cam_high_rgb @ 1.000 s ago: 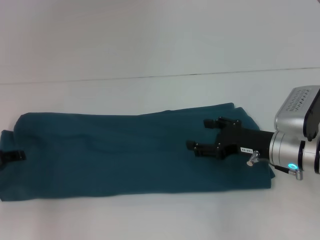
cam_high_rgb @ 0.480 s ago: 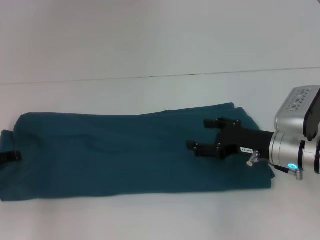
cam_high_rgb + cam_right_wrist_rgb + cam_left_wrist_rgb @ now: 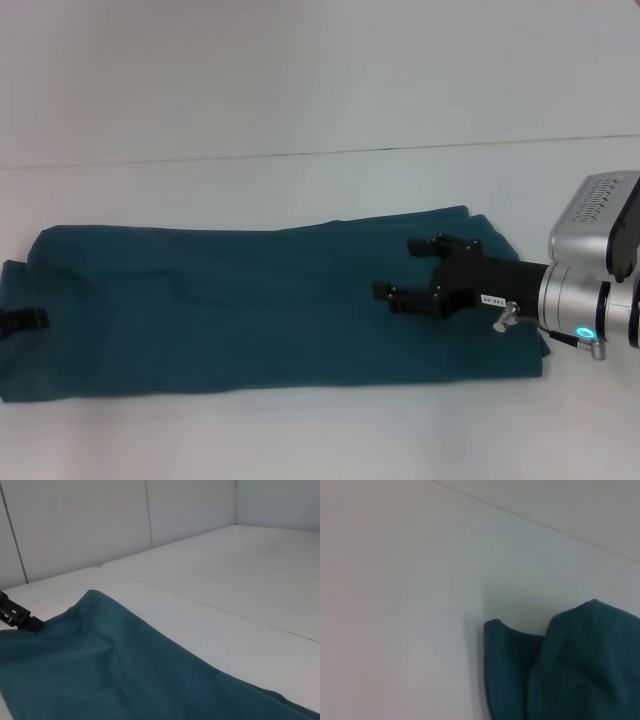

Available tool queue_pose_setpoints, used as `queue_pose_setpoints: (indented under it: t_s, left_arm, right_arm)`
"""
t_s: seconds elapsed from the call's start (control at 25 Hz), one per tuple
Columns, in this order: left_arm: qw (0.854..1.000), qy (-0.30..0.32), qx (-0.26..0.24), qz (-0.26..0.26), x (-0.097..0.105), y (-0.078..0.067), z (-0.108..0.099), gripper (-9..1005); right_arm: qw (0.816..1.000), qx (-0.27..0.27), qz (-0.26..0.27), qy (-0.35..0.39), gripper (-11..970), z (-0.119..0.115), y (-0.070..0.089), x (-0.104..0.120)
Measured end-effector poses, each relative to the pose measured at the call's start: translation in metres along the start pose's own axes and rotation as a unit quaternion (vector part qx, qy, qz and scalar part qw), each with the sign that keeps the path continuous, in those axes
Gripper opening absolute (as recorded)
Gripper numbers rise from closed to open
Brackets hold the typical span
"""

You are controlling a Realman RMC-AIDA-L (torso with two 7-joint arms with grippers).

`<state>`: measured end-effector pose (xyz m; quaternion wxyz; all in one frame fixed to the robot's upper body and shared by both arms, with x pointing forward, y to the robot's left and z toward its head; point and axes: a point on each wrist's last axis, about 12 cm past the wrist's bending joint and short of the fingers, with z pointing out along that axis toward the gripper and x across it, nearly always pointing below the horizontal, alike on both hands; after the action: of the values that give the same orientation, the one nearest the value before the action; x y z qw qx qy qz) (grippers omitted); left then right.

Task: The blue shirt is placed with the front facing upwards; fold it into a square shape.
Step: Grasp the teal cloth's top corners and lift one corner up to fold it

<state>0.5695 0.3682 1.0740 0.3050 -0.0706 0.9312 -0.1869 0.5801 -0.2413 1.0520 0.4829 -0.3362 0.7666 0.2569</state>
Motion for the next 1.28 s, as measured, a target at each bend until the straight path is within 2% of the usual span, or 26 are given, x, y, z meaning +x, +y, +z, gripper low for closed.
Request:
queue_pose_setpoints:
  t_s: [0.68, 1.28]
  left_arm:
    - [0.998, 0.032, 0.046, -0.001, 0.002, -0.017, 0.005, 852]
    - [0.998, 0.040, 0.052, 0.003, -0.001, -0.022, 0.009, 852]
  right_arm:
    - [1.000, 0.000, 0.000, -0.001, 883, 0.000, 0.000, 0.000]
    - [1.000, 0.000, 0.002, -0.002, 877, -0.001, 0.000, 0.000]
